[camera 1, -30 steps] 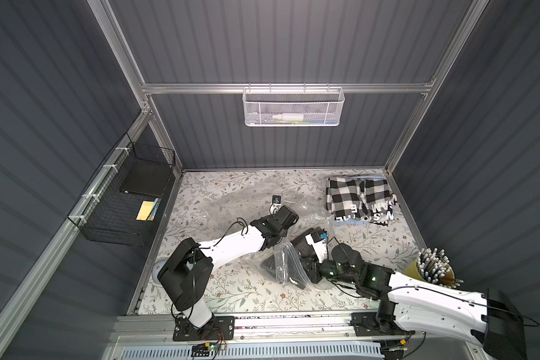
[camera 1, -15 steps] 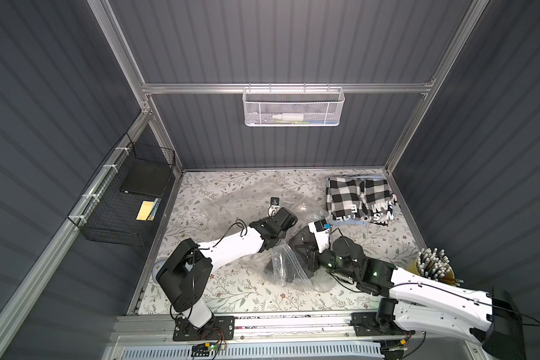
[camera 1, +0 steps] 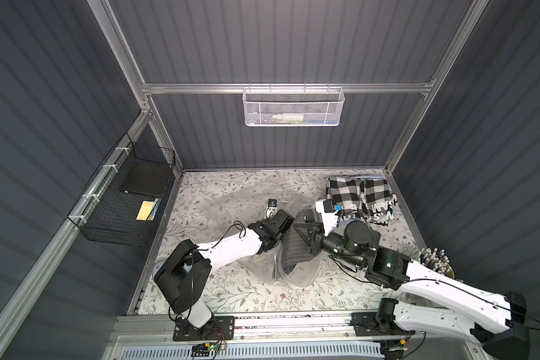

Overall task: Take the shirt out of the vacuum bag
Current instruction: Take out the shirt from the vacuum bag.

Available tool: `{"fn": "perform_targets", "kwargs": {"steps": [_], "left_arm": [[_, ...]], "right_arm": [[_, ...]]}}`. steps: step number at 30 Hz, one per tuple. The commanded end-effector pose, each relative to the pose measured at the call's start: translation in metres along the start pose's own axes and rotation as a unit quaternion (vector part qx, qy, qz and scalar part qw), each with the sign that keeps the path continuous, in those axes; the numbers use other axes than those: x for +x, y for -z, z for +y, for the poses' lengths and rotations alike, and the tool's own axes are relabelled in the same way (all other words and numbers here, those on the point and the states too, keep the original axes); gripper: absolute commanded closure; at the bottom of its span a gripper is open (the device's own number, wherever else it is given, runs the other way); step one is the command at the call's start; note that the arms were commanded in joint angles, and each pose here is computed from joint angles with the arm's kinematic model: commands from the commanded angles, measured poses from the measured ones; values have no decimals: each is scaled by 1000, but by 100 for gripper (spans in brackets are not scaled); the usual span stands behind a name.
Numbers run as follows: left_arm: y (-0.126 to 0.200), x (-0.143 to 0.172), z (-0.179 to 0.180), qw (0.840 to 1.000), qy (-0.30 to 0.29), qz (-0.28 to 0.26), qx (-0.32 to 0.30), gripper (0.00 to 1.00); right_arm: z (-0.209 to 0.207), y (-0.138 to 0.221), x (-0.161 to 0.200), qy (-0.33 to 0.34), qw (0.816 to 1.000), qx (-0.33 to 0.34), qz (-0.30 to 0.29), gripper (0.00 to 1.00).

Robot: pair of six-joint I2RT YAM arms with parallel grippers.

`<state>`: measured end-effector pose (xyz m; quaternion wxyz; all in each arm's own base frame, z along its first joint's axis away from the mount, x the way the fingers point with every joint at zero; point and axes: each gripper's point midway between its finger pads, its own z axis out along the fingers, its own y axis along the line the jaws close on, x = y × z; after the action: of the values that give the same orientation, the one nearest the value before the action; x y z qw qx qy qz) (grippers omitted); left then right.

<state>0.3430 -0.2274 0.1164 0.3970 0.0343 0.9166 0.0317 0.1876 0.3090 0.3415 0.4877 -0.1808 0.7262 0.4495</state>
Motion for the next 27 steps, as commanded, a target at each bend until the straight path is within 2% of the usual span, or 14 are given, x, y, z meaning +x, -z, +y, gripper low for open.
{"fn": "perform_targets", "kwargs": {"steps": [1,9,16,20,27], "left_arm": [[3,5,13,1000,-7,3,-20,100],[0,9,16,999,-15,7,-29,100],[-5,13,16,999,-21,15,-37,100],[-9,19,16,998,-29,24,-43,100],[-13,24,17,998,-31,31,-51,100]], "right_arm": [[29,17,-52,6,997,-47,-66,100],[47,26,-77,-43,989,-124,-75,100],[71,8,-73,-79,976,-200,-41,100],[86,1,-85,-95,966,-239,-37,100],[99,-11,-105,-93,958,-269,-37,100]]}}
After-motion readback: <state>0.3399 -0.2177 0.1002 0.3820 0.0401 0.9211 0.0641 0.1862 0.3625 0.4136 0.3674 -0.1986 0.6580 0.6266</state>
